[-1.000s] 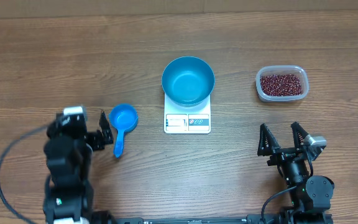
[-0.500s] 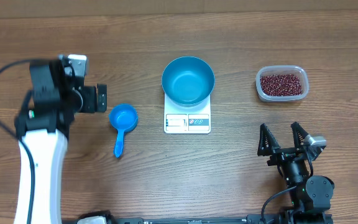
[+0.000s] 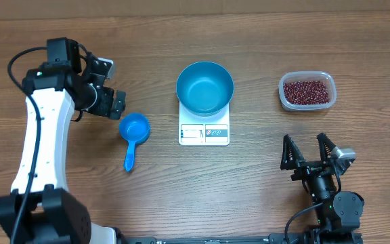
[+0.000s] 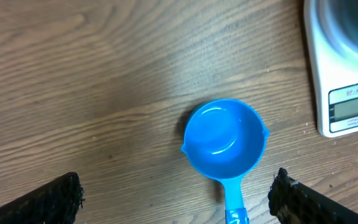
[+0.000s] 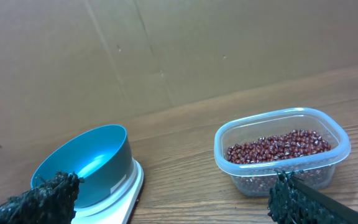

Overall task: Scoop item into bowl and weigh 150g on scale
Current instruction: 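Raise the left arm and move the left gripper over the blue measuring cup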

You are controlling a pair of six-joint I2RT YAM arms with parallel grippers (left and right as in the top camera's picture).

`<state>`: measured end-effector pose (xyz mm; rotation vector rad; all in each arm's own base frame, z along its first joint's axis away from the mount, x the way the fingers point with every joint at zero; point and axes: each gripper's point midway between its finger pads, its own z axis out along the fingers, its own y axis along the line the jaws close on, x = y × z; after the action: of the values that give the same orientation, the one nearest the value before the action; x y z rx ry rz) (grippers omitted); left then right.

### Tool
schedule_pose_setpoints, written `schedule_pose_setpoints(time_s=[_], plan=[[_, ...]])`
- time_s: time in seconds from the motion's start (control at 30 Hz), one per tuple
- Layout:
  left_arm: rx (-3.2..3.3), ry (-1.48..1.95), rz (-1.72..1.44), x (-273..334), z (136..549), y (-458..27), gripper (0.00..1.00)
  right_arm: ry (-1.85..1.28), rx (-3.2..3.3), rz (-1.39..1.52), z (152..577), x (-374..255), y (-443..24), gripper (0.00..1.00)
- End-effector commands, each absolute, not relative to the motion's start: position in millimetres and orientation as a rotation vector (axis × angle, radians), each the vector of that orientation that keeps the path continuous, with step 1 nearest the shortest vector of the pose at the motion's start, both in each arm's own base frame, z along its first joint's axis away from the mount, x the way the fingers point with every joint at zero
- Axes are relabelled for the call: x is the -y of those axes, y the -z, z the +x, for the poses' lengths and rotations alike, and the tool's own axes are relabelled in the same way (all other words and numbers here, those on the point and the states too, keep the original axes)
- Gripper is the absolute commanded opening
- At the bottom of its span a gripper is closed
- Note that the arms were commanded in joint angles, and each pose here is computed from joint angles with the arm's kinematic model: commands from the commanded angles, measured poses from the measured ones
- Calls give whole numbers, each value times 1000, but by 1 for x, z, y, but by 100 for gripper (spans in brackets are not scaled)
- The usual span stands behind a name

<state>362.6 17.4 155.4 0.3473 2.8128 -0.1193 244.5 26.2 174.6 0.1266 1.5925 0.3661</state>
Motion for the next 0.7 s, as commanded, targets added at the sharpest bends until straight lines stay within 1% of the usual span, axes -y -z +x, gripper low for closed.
schedule_pose_setpoints(time_s=[0.0, 0.2, 0.47, 0.67], plan=[[-2813, 152, 375, -16, 368, -154, 100, -351, -1590, 124, 245, -25, -172, 100], [-2850, 167, 375, -16, 367, -143, 100, -351, -1590, 124, 245, -25, -172, 100], [-2842, 162, 377, -16, 370, -142, 100, -351, -1590, 124, 245, -25, -172, 100], [-2868, 170, 375, -16, 365, -139, 100, -351, -1590, 124, 245, -25, -172, 100]])
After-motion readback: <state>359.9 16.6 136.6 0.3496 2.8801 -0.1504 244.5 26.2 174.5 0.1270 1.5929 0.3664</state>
